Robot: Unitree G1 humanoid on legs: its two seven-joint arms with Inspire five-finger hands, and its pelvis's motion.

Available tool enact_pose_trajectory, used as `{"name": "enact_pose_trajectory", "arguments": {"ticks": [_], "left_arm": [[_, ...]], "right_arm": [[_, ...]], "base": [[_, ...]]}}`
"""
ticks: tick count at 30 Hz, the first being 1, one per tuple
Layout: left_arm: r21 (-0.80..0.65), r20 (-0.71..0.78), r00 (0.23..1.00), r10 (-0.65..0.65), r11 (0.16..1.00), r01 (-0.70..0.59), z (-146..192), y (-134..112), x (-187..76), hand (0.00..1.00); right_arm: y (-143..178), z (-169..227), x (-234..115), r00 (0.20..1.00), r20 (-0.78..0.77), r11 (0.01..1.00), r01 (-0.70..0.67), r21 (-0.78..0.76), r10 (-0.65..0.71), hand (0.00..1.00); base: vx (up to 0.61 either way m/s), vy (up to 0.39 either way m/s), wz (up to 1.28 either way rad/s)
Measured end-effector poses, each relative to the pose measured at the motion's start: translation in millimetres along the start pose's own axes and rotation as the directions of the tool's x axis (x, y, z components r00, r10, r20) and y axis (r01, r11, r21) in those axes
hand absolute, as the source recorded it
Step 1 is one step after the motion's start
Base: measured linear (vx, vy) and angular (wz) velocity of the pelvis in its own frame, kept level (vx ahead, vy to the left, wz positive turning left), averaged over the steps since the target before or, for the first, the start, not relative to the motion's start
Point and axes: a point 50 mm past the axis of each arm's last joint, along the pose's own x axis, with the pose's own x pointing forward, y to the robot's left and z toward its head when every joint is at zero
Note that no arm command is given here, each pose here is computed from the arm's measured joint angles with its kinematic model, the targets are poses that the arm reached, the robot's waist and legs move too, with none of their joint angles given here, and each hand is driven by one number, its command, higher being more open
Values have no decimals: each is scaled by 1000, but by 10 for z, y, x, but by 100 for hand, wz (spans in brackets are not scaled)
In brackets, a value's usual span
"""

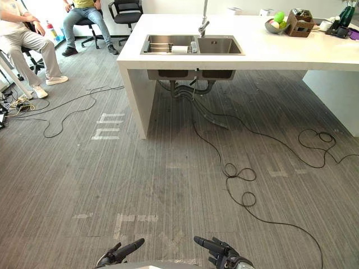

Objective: Walk over to the sink, pick up the cup, carry it to the dishwasher, place the cup inside the dishwasher, then close the dishwasher door

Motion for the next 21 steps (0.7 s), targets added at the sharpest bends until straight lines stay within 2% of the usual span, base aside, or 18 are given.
{"name": "enact_pose_trajectory", "arguments": {"ticks": [8,12,17,21], "left_arm": [[5,-3,1000,20,1000,-19,-20,14,-7,100],[-4,14,995,96,995,-96,-8,53,-11,100],[-78,23,988,152,986,-150,10,117,-25,100],[-175,11,980,201,965,-196,-37,249,-61,100]], "right_arm": [[-9,-6,-3,1000,-9,1000,0,2,0,100],[-20,5,-6,1000,-4,1000,3,0,-3,100],[-49,10,-18,999,42,1000,24,11,-24,100],[-38,105,-30,988,146,998,45,49,-51,100]], "base": [[-37,1,0],[-26,1,0],[-19,16,15],[5,60,13]]}}
